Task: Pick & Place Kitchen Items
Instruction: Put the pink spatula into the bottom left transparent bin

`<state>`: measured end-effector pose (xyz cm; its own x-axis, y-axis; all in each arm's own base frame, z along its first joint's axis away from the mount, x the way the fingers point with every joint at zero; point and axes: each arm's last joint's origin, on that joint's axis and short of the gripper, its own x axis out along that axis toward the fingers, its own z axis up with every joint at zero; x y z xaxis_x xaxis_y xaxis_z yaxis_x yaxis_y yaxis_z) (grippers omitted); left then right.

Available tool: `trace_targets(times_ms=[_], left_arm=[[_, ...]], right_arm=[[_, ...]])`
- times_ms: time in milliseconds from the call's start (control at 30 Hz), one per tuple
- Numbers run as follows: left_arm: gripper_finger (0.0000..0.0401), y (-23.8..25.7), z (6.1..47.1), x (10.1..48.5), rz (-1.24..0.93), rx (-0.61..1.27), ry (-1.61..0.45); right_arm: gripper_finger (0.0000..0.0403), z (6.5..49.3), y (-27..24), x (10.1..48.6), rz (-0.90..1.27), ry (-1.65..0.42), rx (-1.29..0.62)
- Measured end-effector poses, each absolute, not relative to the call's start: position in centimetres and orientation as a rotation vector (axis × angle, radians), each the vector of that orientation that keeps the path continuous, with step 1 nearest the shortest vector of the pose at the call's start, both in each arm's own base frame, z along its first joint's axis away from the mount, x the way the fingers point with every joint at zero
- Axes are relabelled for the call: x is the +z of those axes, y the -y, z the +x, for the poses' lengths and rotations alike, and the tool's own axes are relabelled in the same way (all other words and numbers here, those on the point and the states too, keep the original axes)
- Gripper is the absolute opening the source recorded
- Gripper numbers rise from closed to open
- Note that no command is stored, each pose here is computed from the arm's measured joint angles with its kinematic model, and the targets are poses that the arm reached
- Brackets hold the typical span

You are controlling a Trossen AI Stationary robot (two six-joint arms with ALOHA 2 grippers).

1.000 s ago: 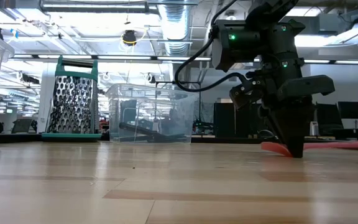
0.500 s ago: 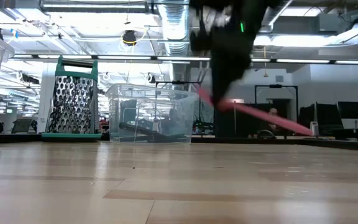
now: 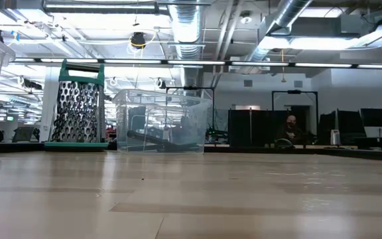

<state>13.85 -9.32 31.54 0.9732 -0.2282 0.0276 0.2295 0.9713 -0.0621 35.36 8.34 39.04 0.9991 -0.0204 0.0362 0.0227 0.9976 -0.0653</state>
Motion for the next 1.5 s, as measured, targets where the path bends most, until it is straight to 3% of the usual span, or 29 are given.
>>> trace_targets(times_ms=[167,433,1000,1100,1233,1367,1500], left_arm=[[0.0198,9.7,15.3,30.6,-0.038,-0.181,-0.031],[0.0289,10.0,17.8,29.9,-0.057,-0.123,-0.013],[0.0296,8.9,21.1,28.5,-0.169,-0.255,-0.042],[0.0279,8.7,21.6,28.2,-0.196,-0.279,-0.058],[0.0224,8.6,22.1,27.8,-0.207,-0.281,-0.069],[0.0144,8.6,22.1,27.9,-0.210,-0.284,-0.057],[0.0037,8.8,22.0,28.1,-0.212,-0.347,-0.053]], right_arm=[[0.0051,35.8,-9.9,39.8,-0.088,0.191,0.101],[0.0051,38.5,-10.2,37.0,-0.068,0.204,0.131],[0.0051,39.6,-10.5,36.0,-0.047,0.248,0.251],[0.0051,39.5,-10.5,36.0,-0.047,0.248,0.256],[0.0050,39.5,-10.6,36.0,-0.049,0.249,0.274],[0.0050,39.5,-10.6,36.0,-0.051,0.247,0.279],[0.0050,39.5,-10.7,35.9,-0.052,0.239,0.291]])
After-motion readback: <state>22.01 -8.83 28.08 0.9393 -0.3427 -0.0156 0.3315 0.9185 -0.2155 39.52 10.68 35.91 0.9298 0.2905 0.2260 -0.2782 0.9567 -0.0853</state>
